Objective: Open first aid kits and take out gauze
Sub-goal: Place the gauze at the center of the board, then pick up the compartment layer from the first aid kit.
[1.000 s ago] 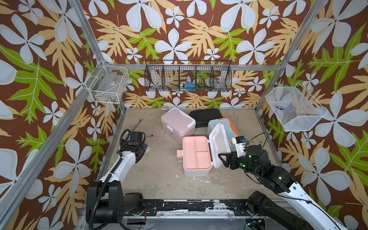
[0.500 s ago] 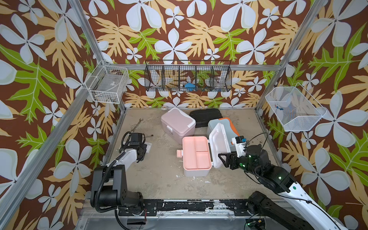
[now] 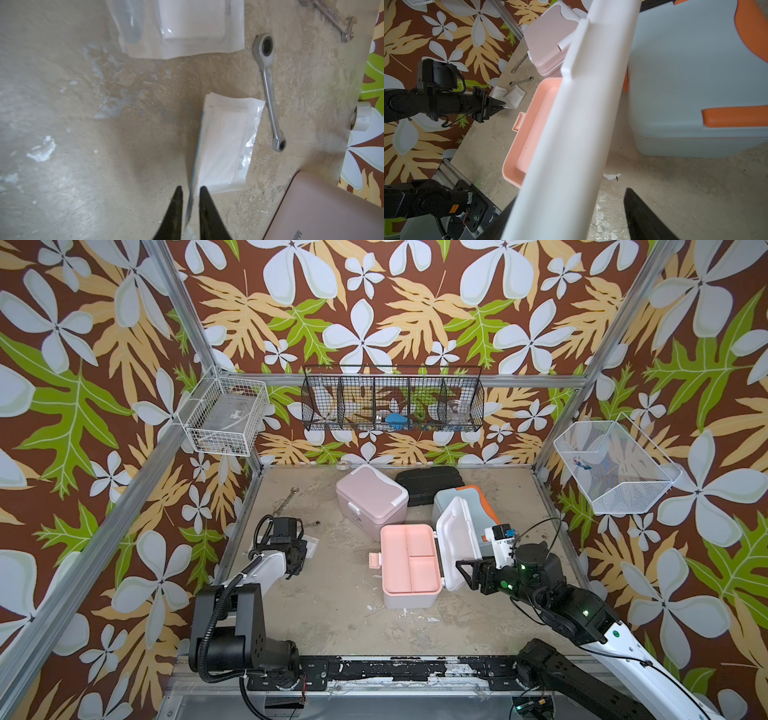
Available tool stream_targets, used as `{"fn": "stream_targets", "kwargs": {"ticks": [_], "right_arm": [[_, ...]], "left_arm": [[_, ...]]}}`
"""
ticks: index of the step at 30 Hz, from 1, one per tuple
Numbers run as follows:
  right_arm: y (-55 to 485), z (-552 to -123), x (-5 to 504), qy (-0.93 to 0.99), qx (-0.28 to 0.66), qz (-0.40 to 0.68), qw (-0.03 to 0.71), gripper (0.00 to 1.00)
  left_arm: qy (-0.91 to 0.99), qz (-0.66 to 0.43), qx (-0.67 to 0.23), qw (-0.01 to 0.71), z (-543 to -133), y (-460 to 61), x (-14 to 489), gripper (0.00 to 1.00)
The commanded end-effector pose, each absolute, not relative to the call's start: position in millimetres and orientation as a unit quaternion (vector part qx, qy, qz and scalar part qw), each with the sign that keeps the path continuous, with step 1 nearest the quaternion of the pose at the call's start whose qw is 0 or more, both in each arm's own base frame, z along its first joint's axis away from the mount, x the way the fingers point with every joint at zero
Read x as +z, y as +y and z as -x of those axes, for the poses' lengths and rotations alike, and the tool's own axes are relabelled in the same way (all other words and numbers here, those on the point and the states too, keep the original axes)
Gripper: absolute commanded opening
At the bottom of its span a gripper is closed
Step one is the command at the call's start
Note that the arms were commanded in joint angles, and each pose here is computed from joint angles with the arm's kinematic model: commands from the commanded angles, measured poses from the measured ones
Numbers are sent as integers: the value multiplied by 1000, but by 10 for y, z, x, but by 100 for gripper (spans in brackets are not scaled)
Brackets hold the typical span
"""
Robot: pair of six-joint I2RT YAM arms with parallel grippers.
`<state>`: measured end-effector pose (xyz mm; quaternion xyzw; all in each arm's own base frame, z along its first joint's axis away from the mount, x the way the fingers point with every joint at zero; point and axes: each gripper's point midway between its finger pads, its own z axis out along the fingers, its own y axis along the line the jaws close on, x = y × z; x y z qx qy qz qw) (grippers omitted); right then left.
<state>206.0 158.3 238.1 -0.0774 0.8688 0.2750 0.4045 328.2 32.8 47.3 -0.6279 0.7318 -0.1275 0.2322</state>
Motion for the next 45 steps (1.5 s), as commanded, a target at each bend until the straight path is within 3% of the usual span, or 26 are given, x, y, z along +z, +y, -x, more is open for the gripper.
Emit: {"fn": "stream_targets", "kwargs": {"ticks": [1,6,18,25,35,45], "right_arm": [[1586,-2073,2386,867,276,76,408,72],[1589,-2074,2383,867,277,75,407,72],[1605,-2083,2319,871,275,75,400,74],[1596,-2108,2299,875,268,72,397,78],[1585,-2156,2351,870,265,64,410,85],[1454,-2199,2553,851,255,44,457,100]], "left_arm": [[733,625,-126,237,-3280,345,505,30],[742,609,-131,249,-3266,333,615,43],[799,480,-168,320,-3195,112,1328,100],[824,377,-223,360,-3087,-364,1808,100],[858,220,-316,341,-2853,-1308,2093,100],[851,125,-348,374,-2670,-1812,2583,98]]}}
